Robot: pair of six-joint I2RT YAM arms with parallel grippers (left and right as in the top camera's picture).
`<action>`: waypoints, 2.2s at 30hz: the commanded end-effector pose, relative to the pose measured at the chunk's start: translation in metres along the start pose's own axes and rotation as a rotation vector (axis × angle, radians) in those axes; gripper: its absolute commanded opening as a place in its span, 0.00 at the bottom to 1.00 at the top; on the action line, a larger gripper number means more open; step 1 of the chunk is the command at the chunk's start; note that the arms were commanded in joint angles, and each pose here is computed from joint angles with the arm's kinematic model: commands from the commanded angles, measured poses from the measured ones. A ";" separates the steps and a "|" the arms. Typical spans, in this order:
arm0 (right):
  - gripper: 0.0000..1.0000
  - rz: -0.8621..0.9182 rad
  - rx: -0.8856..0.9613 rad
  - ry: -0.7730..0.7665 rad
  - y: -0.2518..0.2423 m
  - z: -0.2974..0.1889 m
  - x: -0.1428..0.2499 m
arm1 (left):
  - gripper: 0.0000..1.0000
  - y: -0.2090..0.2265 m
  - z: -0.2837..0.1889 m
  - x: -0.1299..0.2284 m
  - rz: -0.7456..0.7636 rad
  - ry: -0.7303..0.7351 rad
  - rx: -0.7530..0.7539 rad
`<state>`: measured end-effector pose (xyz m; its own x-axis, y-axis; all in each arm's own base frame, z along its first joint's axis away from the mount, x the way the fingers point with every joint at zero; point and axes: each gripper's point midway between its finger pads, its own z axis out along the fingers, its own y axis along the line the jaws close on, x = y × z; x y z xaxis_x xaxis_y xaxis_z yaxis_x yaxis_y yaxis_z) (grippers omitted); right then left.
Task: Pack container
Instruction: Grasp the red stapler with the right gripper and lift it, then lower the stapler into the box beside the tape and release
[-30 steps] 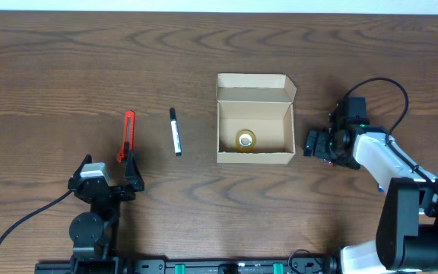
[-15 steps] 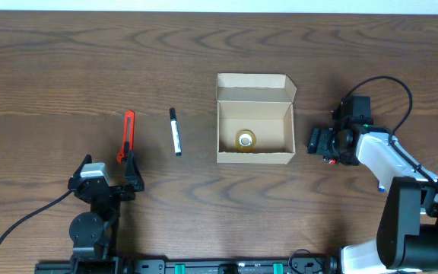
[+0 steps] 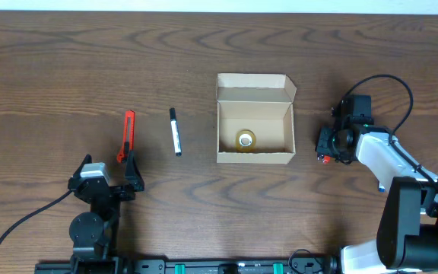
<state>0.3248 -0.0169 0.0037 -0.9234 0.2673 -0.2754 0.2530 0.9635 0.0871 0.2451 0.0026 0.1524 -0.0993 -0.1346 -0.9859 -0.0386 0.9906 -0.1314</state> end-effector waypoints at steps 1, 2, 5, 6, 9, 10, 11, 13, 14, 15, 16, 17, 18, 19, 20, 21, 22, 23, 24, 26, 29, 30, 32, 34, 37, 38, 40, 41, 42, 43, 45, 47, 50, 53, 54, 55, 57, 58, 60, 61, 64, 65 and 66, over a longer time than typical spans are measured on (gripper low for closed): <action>0.17 0.016 0.005 -0.015 -0.004 -0.001 -0.007 | 0.95 0.005 0.000 0.017 0.013 0.057 -0.023; 0.14 0.016 0.005 -0.015 -0.004 -0.001 -0.007 | 0.95 0.005 0.000 0.017 0.013 0.056 -0.023; 0.02 0.016 0.005 -0.015 -0.004 -0.001 -0.007 | 0.95 0.005 0.000 0.017 0.013 0.057 -0.023; 0.02 0.017 0.005 -0.015 -0.004 -0.001 -0.007 | 0.96 0.005 0.000 0.017 0.013 0.056 -0.023; 0.02 0.020 0.007 -0.014 -0.004 -0.001 -0.007 | 0.95 0.005 0.000 0.017 0.013 0.056 -0.023; 0.02 0.019 0.007 -0.012 -0.004 -0.002 -0.007 | 0.95 0.005 0.000 0.017 0.013 0.056 -0.023; 0.01 0.020 0.008 -0.006 -0.004 -0.003 -0.007 | 0.95 0.005 0.000 0.017 0.013 0.056 -0.023; 0.01 0.019 0.012 0.001 -0.004 -0.007 -0.009 | 0.95 0.005 0.000 0.017 0.013 0.056 -0.023; 0.01 0.018 0.012 0.000 -0.003 -0.010 -0.012 | 0.95 0.005 0.000 0.017 0.013 0.056 -0.023; 0.01 0.015 0.011 -0.003 -0.002 -0.015 -0.017 | 0.95 0.005 0.000 0.017 0.013 0.056 -0.023; 0.01 0.014 0.010 -0.009 -0.001 -0.021 -0.023 | 0.95 0.005 0.000 0.017 0.013 0.056 -0.023; 0.01 0.009 0.007 -0.018 0.002 -0.029 -0.031 | 0.95 0.005 0.000 0.017 0.013 0.056 -0.023; 0.01 0.005 0.005 -0.030 0.004 -0.039 -0.039 | 0.95 0.005 0.000 0.017 0.013 0.056 -0.023; 0.01 -0.004 0.000 -0.049 0.007 -0.050 -0.049 | 0.95 0.005 0.000 0.017 0.013 0.056 -0.023; 0.01 -0.017 -0.005 -0.070 0.011 -0.062 -0.059 | 0.95 0.005 0.000 0.017 0.013 0.056 -0.023; 0.01 -0.031 -0.009 -0.090 0.014 -0.075 -0.068 | 0.95 0.005 0.000 0.017 0.013 0.056 -0.023; 0.01 -0.047 -0.015 -0.115 0.018 -0.091 -0.078 | 0.95 0.005 0.000 0.017 0.013 0.056 -0.023; 0.01 -0.060 -0.023 -0.139 0.023 -0.106 -0.087 | 0.95 0.005 0.000 0.017 0.013 0.057 -0.023; 0.01 -0.079 -0.042 -0.160 0.029 -0.121 -0.094 | 0.95 0.005 0.000 0.017 0.013 0.056 -0.023; 0.01 -0.152 -0.118 -0.201 0.050 -0.155 -0.104 | 0.95 0.005 0.000 0.017 0.013 0.056 -0.023; 0.01 -0.291 -0.271 -0.242 0.090 -0.201 -0.105 | 0.95 0.005 0.000 0.017 0.013 0.056 -0.023; 0.01 -0.333 -0.305 -0.250 0.101 -0.213 -0.102 | 0.95 0.005 0.000 0.017 0.013 0.056 -0.023; 0.01 -0.424 -0.349 -0.254 0.121 -0.229 -0.092 | 0.95 0.005 0.000 0.017 0.013 0.057 -0.023; 0.01 -0.521 -0.363 -0.238 0.137 -0.234 -0.077 | 0.95 0.005 0.000 0.017 0.013 0.056 -0.023; 0.01 -0.652 -0.381 -0.187 0.156 -0.231 -0.053 | 0.96 0.005 0.000 0.017 0.013 0.057 -0.023; 0.01 -0.695 -0.386 -0.167 0.162 -0.229 -0.045 | 0.95 0.005 0.000 0.017 0.013 0.056 -0.023; 0.01 -0.763 -0.391 -0.137 0.170 -0.226 -0.033 | 0.95 0.005 0.000 0.017 0.013 0.056 -0.023; 0.01 -0.784 -0.390 -0.126 0.172 -0.225 -0.029 | 0.96 0.005 0.000 0.017 0.013 0.056 -0.023; 0.01 -0.803 -0.393 -0.116 0.175 -0.223 -0.026 | 0.95 0.005 0.000 0.017 0.013 0.056 -0.023; 0.01 -0.821 -0.396 -0.109 0.178 -0.221 -0.023 | 0.95 0.005 0.000 0.017 0.013 0.057 -0.023; 0.01 -0.855 -0.398 -0.102 0.181 -0.218 -0.020 | 0.95 0.005 0.000 0.017 0.013 0.056 -0.023; 0.01 -0.892 -0.409 -0.095 0.184 -0.215 -0.019 | 0.96 0.005 0.000 0.017 0.013 0.057 -0.023; 0.01 -0.930 -0.424 -0.063 0.186 -0.204 -0.016 | 0.95 0.005 0.000 0.017 0.013 0.056 -0.023; 0.01 -0.925 -0.419 -0.005 0.188 -0.182 -0.016 | 0.95 0.005 0.000 0.017 0.013 0.057 -0.023; 0.01 -0.929 -0.424 0.024 0.189 -0.173 -0.015 | 0.95 0.005 0.000 0.017 0.013 0.056 -0.023; 0.01 -0.931 -0.436 0.047 0.191 -0.166 -0.013 | 0.95 0.005 0.000 0.017 0.013 0.056 -0.023; 0.01 -0.925 -0.454 0.101 0.194 -0.149 -0.008 | 0.96 0.005 0.000 0.017 0.013 0.056 -0.023; 0.01 -0.923 -0.452 0.124 0.195 -0.141 -0.007 | 0.95 0.005 0.000 0.017 0.013 0.057 -0.023; 0.01 -0.932 -0.451 0.166 0.195 -0.126 -0.003 | 0.95 0.005 0.000 0.017 0.013 0.056 -0.023; 0.01 -0.931 -0.452 0.181 0.196 -0.120 -0.002 | 0.95 0.005 0.000 0.017 0.013 0.056 -0.023; 0.01 -0.924 -0.471 0.216 0.199 -0.107 0.001 | 0.95 0.005 0.000 0.017 0.013 0.056 -0.023; 0.01 -0.924 -0.478 0.224 0.200 -0.104 0.003 | 0.95 0.005 0.000 0.017 0.013 0.056 -0.023; 0.01 -0.925 -0.477 0.232 0.200 -0.101 0.004 | 0.95 0.005 0.000 0.017 0.013 0.056 -0.023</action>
<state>0.3461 0.1621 0.1174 -0.7694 -0.5993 -0.2211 -0.6387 0.7166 0.2803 0.2451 0.0026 0.1523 -0.0997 -0.1350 -0.9858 -0.0387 0.9905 -0.1317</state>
